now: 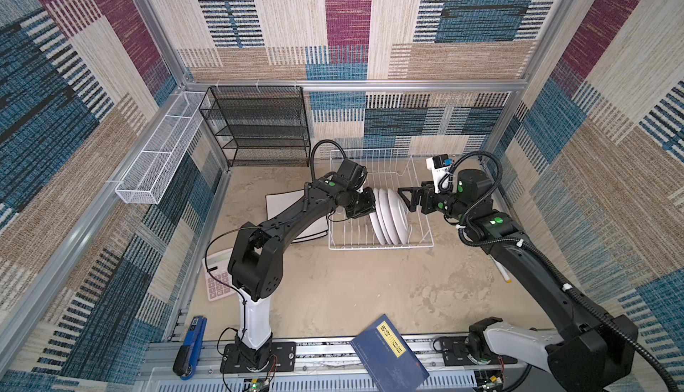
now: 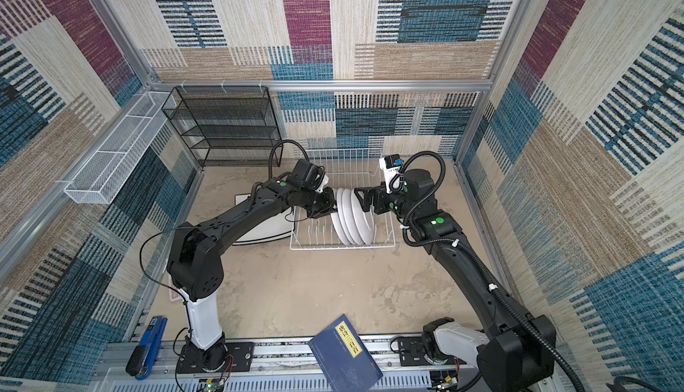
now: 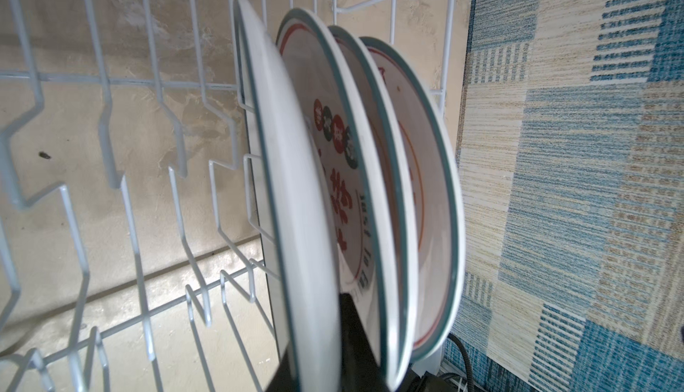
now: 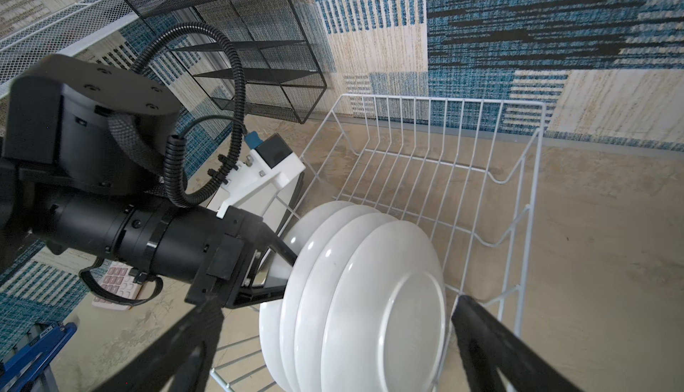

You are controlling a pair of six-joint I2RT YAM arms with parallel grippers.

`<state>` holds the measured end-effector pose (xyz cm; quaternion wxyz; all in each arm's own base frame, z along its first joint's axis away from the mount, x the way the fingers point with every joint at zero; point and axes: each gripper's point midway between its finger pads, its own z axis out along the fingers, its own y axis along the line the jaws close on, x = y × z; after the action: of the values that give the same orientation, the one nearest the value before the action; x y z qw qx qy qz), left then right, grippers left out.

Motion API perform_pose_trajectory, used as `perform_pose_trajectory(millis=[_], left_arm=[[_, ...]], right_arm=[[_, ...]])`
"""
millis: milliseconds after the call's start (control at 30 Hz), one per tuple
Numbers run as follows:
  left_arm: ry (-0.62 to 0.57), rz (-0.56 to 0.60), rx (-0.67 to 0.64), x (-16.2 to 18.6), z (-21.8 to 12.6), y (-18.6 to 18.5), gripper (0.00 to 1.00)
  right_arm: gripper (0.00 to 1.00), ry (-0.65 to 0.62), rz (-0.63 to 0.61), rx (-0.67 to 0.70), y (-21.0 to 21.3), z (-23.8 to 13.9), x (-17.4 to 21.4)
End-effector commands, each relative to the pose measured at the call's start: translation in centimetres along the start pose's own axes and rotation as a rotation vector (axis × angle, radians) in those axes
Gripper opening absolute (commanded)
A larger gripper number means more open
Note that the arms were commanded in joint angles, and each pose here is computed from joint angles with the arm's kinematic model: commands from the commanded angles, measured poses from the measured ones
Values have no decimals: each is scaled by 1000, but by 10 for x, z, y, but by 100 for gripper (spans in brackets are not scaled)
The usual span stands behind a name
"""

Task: Unload the plates from the dish rack
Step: 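Tilt the round plate out of its slot with the left gripper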

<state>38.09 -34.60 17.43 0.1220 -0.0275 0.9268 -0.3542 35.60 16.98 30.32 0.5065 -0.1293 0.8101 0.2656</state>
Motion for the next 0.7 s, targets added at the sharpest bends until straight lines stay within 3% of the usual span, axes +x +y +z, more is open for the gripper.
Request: perform_pose_trajectory(millis=[0,333,667], left_arm=[[21,-57,-118,10,-4,26,2],[63,51,-49,5,-6,2,0],[150,92,19,5,20,-8,0]], right_arm=[[99,-47,-15,-16,5,-2,-14],[99,-58,-10,-2,3,-5,-17],[99,-65,-9,15,1,-7,-19]])
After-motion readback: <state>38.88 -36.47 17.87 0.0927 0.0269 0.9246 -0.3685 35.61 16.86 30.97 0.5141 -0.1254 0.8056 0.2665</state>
